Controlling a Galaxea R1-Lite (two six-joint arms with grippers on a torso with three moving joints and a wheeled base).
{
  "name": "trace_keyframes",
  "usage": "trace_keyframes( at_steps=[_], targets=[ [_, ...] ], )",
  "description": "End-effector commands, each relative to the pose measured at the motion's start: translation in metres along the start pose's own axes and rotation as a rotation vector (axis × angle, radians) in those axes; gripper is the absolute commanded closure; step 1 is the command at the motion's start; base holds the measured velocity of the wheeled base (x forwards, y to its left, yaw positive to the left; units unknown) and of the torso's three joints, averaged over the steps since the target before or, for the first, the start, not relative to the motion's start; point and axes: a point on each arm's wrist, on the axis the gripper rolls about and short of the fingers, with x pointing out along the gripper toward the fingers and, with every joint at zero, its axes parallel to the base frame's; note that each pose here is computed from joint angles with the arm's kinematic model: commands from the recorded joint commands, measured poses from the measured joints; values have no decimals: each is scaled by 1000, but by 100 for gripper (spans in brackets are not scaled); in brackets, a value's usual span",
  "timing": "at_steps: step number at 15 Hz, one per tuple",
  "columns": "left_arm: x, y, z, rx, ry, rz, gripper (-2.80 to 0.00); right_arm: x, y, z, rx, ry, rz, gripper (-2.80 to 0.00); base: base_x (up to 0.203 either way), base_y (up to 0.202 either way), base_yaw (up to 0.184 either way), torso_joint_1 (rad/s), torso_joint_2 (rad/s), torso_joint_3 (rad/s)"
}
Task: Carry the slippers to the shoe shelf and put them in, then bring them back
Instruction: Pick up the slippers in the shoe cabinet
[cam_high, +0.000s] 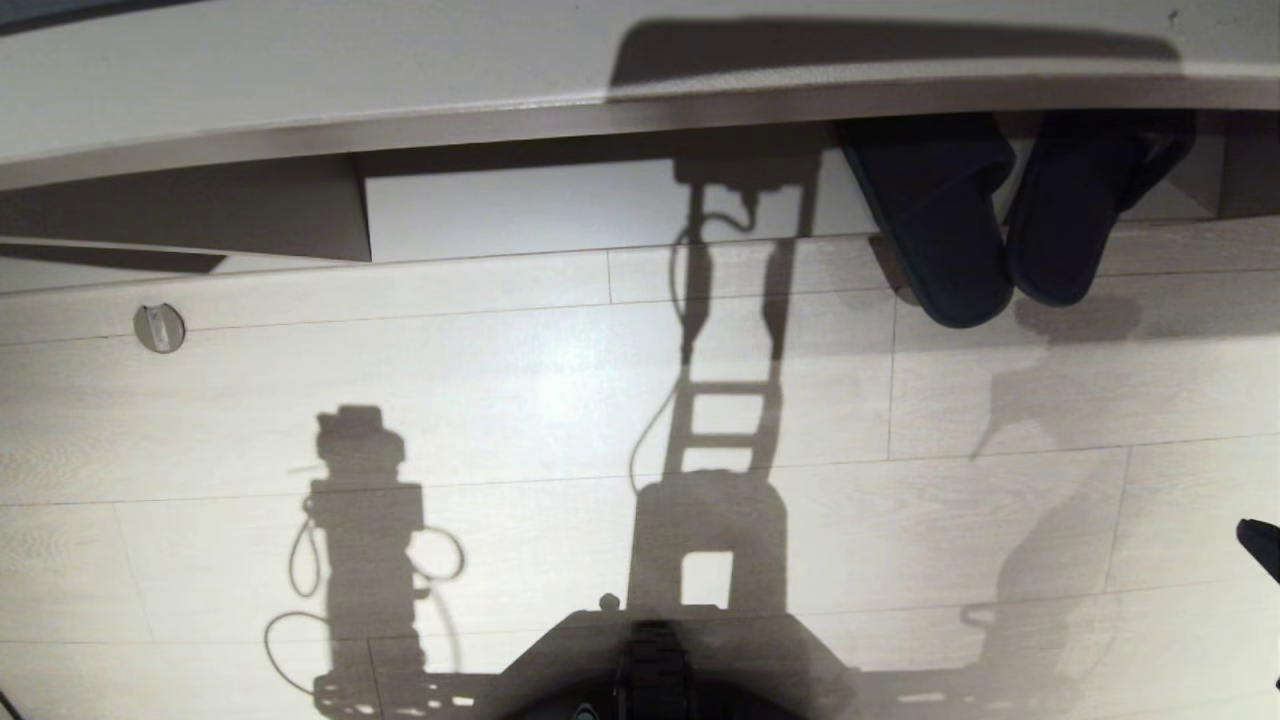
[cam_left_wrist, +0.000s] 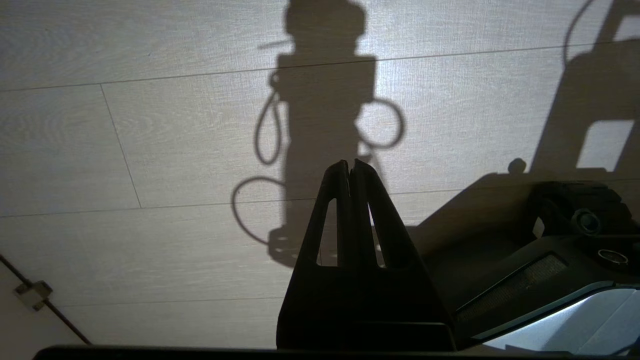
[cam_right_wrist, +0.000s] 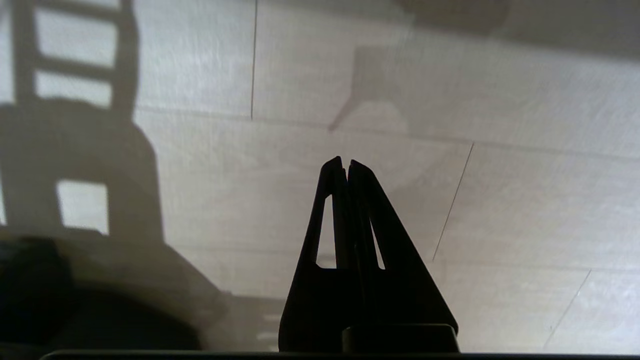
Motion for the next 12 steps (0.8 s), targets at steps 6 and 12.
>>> trace_keyframes(
  at_steps=[6,12],
  targets=[
    [0,0,0,-1,0,1,0,44,6,-23,13,25,21,0,0,0,0,0,0,0],
    [0,0,0,-1,0,1,0,70,8,-18,27,-50,52,0,0,0,0,0,0,0]
  ],
)
